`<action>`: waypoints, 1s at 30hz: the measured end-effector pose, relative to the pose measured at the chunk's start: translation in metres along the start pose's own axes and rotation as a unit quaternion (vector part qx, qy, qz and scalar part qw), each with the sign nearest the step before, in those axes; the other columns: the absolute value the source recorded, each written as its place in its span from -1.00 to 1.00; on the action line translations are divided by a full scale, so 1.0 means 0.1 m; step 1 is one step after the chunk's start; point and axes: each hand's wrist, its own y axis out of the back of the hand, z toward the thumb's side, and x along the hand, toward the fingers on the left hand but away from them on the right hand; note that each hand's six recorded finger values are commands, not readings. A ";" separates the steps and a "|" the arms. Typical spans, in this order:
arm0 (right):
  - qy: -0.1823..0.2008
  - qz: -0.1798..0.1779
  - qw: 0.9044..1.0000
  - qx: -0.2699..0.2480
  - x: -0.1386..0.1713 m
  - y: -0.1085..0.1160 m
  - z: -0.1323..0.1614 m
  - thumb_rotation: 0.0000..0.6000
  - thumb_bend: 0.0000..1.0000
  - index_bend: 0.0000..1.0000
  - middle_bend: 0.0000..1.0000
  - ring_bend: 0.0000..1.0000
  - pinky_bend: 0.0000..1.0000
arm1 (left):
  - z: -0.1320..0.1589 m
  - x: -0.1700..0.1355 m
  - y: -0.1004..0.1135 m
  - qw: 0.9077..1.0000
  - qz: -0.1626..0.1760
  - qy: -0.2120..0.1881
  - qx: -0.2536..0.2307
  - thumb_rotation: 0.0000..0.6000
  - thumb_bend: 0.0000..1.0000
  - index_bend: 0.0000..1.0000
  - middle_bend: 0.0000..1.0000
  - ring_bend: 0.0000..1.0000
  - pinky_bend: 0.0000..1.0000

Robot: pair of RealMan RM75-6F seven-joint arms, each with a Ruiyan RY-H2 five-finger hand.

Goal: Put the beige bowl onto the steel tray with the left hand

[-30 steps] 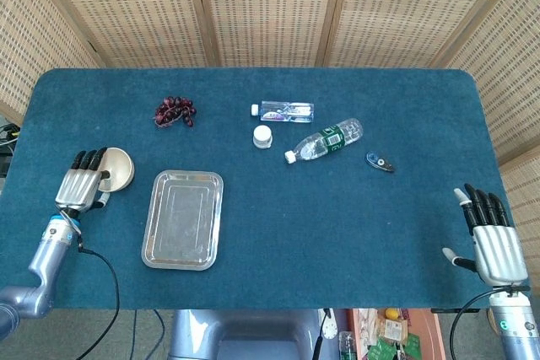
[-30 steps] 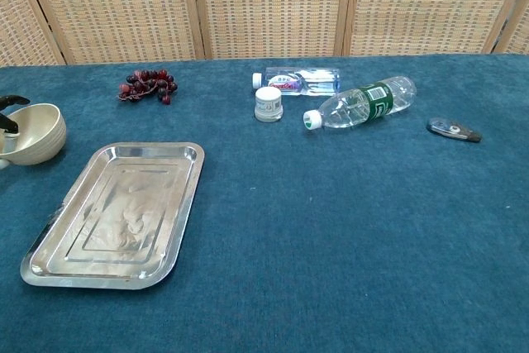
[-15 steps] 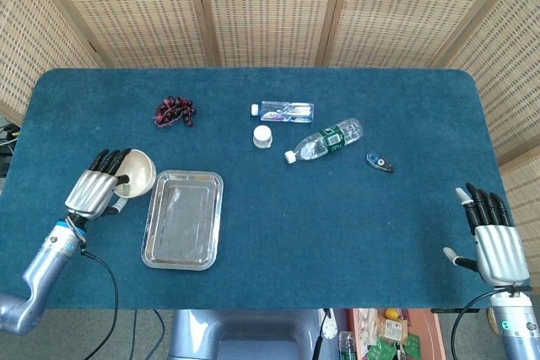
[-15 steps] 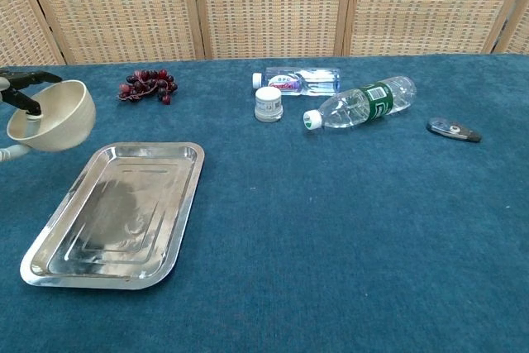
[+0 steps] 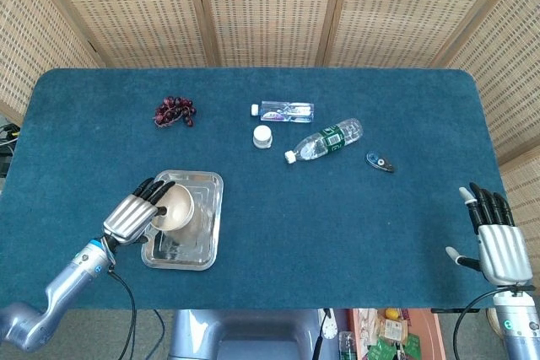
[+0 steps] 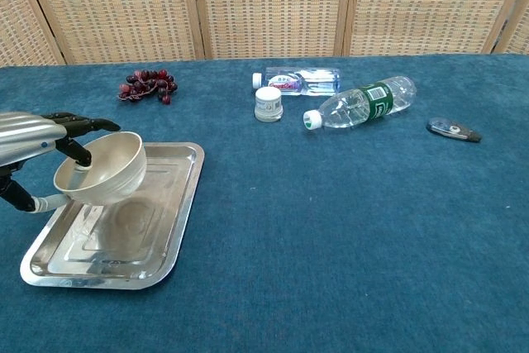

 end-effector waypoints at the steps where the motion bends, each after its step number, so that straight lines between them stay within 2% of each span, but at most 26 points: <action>1: 0.000 0.000 1.000 0.000 0.00 0.00 0.00 1.00 -1.00 -0.98 -1.00 -1.00 -1.00 | 0.01 0.00 0.00 1.000 -0.002 0.000 0.002 1.00 -0.06 0.45 -1.00 -1.00 -1.00; 3: 0.000 -0.001 1.000 -0.001 0.00 0.01 0.00 1.00 -1.00 -0.98 -1.00 -1.00 -1.00 | 0.05 0.01 0.00 1.000 -0.001 -0.001 0.001 1.00 -0.06 0.42 -1.00 -1.00 -1.00; 5: -0.001 -0.001 1.000 -0.002 0.00 0.01 0.00 1.00 -1.00 -0.98 -1.00 -1.00 -1.00 | 0.07 0.01 0.00 1.000 0.000 -0.003 0.000 1.00 -0.06 0.30 -1.00 -1.00 -1.00; 6: -0.001 -0.001 1.000 -0.002 0.00 0.01 -0.01 1.00 -1.00 -0.98 -1.00 -1.00 -1.00 | 0.07 0.02 0.00 1.000 -0.001 -0.002 0.002 1.00 -0.10 0.14 -1.00 -1.00 -1.00; 8: -0.001 0.000 1.000 -0.003 0.00 0.01 -0.01 1.00 -1.00 -0.98 -1.00 -1.00 -1.00 | 0.07 0.01 -0.02 1.000 -0.007 0.001 0.006 1.00 -0.38 -0.32 -1.00 -1.00 -1.00; 9: -0.001 0.000 1.000 -0.006 0.00 0.01 0.00 1.00 -1.00 -0.98 -1.00 -1.00 -1.00 | 0.06 0.01 -0.03 1.000 -0.009 0.004 0.007 1.00 -0.65 -0.66 -1.00 -1.00 -1.00; 10: -0.001 0.000 1.000 -0.008 0.00 0.01 0.00 1.00 -1.00 -0.98 -1.00 -1.00 -1.00 | 0.06 0.01 -0.03 1.000 -0.013 0.008 0.006 1.00 -0.81 -0.85 -1.00 -1.00 -1.00; 12: 0.000 0.000 1.000 -0.012 0.00 0.02 0.00 1.00 -1.00 -0.98 -1.00 -1.00 -1.00 | 0.06 0.00 -0.02 1.000 -0.015 0.013 -0.003 1.00 -0.96 -1.00 -1.00 -1.00 -1.00; 17: 0.001 -0.002 1.000 -0.012 0.00 0.03 0.01 1.00 -1.00 -0.98 -1.00 -1.00 -1.00 | 0.01 -0.05 0.07 1.000 -0.006 0.021 -0.023 1.00 -1.00 -1.00 -1.00 -1.00 -1.00; 21: 0.002 -0.003 1.000 -0.013 0.00 0.04 0.01 1.00 -1.00 -0.98 -1.00 -1.00 -1.00 | -0.11 -0.17 0.25 0.998 0.025 0.038 -0.046 1.00 -1.00 -1.00 -1.00 -1.00 -1.00; 26: 0.004 -0.006 1.000 -0.016 0.02 0.06 0.03 1.00 -1.00 -0.98 -1.00 -1.00 -1.00 | -0.41 -0.54 0.45 0.991 0.075 0.098 -0.059 1.00 -1.00 -1.00 -1.00 -1.00 -1.00; 30: 0.005 -0.010 1.000 -0.017 0.02 0.09 0.02 1.00 -1.00 -0.98 -1.00 -1.00 -1.00 | -0.63 -0.93 0.49 0.978 0.108 0.163 -0.068 1.00 -1.00 -1.00 -1.00 -1.00 -1.00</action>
